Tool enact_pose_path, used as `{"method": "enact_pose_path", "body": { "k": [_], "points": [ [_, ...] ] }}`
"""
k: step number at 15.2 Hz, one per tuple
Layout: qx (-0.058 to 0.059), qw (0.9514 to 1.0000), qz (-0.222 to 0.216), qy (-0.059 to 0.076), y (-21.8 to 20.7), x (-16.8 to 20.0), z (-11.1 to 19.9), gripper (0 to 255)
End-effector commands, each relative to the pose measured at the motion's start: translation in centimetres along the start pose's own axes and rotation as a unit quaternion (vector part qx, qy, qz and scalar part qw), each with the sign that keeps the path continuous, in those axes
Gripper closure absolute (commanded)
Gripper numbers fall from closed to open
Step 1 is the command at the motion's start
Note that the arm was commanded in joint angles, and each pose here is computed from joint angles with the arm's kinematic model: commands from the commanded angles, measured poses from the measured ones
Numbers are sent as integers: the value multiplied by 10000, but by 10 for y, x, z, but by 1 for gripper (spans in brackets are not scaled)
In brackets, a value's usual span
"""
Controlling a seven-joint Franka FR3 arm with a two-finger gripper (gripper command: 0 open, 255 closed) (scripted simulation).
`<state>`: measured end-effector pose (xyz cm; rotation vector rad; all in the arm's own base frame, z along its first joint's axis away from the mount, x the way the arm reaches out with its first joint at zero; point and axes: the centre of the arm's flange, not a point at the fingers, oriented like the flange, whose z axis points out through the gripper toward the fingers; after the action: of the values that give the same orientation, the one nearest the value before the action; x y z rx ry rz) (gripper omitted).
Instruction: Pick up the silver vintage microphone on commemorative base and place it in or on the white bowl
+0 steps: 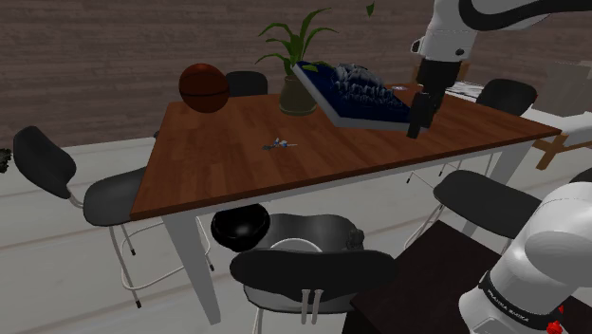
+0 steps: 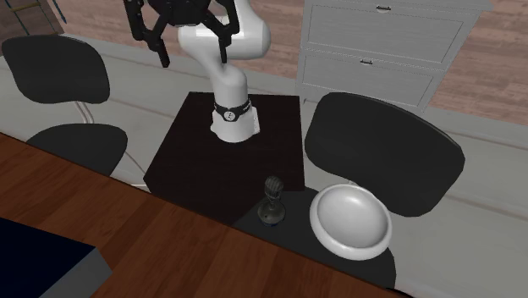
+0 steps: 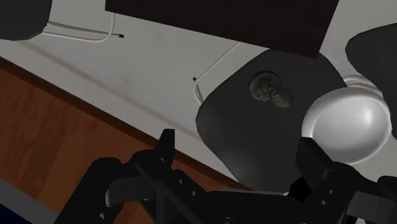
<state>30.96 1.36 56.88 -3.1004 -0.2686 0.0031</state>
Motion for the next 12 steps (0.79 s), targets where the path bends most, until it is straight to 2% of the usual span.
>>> {"method": "enact_pose_path", "body": {
  "k": [1,12],
  "points": [
    [0,10000,0,0,0,0,0,0],
    [141,9982,228,-541,-54,46,131,0]
  ]
}}
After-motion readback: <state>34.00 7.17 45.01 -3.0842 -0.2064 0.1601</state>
